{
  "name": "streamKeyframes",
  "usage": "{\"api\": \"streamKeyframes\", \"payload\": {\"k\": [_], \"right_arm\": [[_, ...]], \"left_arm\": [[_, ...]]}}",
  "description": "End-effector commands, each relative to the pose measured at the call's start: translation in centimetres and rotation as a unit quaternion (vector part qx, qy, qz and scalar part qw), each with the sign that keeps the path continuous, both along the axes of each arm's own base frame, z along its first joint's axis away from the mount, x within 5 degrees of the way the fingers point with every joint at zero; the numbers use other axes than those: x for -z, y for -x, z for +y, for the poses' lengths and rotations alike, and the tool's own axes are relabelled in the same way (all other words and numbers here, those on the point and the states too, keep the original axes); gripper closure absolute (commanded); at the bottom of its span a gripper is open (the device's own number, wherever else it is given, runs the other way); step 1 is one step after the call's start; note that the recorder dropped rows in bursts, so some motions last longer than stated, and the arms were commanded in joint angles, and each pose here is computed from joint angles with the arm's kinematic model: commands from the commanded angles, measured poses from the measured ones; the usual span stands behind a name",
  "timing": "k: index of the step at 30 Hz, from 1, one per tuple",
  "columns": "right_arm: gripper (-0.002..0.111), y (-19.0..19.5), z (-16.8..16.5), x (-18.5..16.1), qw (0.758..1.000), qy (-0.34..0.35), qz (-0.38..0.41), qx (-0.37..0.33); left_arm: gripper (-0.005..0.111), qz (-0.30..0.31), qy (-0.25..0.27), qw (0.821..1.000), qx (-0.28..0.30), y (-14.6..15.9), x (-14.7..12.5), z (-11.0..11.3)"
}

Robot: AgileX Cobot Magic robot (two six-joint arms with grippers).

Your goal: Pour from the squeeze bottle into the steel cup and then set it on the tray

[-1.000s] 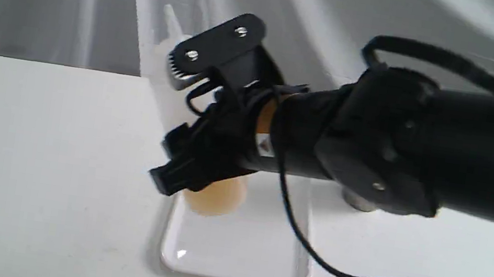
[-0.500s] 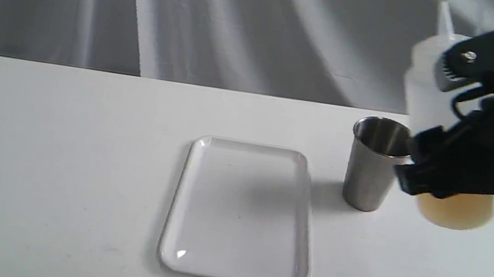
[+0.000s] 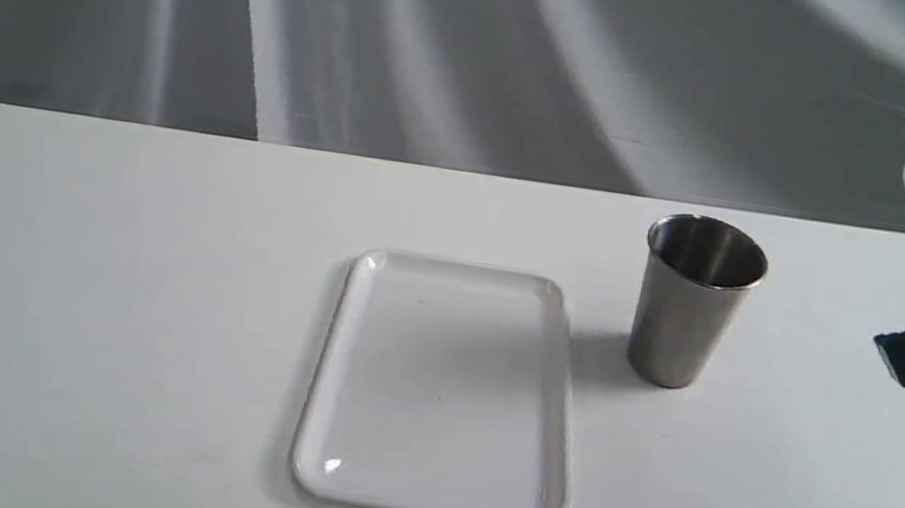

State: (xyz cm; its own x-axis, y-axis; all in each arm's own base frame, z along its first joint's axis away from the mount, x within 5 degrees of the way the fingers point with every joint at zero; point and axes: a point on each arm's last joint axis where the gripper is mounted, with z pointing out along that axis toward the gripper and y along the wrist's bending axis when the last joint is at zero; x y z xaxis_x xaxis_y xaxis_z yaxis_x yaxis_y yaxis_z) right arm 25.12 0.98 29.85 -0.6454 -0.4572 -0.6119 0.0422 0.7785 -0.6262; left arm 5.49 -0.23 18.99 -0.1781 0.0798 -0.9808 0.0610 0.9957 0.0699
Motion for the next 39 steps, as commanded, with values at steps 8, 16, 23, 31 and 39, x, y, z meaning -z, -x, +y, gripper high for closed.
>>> {"api": "streamKeyframes", "payload": {"k": [8, 16, 23, 31, 39], "right_arm": [[0.085, -4.4, -1.2, -0.7, 0.995, 0.088, -0.002, 0.049], [0.085, -8.1, -1.4, 0.3, 0.984, 0.162, 0.018, 0.075], [0.085, -9.7, -2.2, 2.2, 0.976, 0.194, 0.047, 0.089], [0.085, -10.9, -2.7, 3.8, 0.963, 0.247, 0.067, 0.078], [0.085, -12.2, -1.6, 5.3, 0.949, 0.306, 0.072, 0.033]], "left_arm": [[0.107, -0.002, 0.002, 1.0, 0.003, 0.0, 0.1, 0.0], [0.107, -0.002, 0.002, 1.0, 0.003, 0.0, 0.1, 0.0], [0.107, -0.002, 0.003, 1.0, 0.003, 0.0, 0.1, 0.0], [0.107, -0.002, 0.003, 1.0, 0.003, 0.0, 0.1, 0.0], [0.107, -0.002, 0.002, 1.0, 0.003, 0.0, 0.1, 0.0]]}}
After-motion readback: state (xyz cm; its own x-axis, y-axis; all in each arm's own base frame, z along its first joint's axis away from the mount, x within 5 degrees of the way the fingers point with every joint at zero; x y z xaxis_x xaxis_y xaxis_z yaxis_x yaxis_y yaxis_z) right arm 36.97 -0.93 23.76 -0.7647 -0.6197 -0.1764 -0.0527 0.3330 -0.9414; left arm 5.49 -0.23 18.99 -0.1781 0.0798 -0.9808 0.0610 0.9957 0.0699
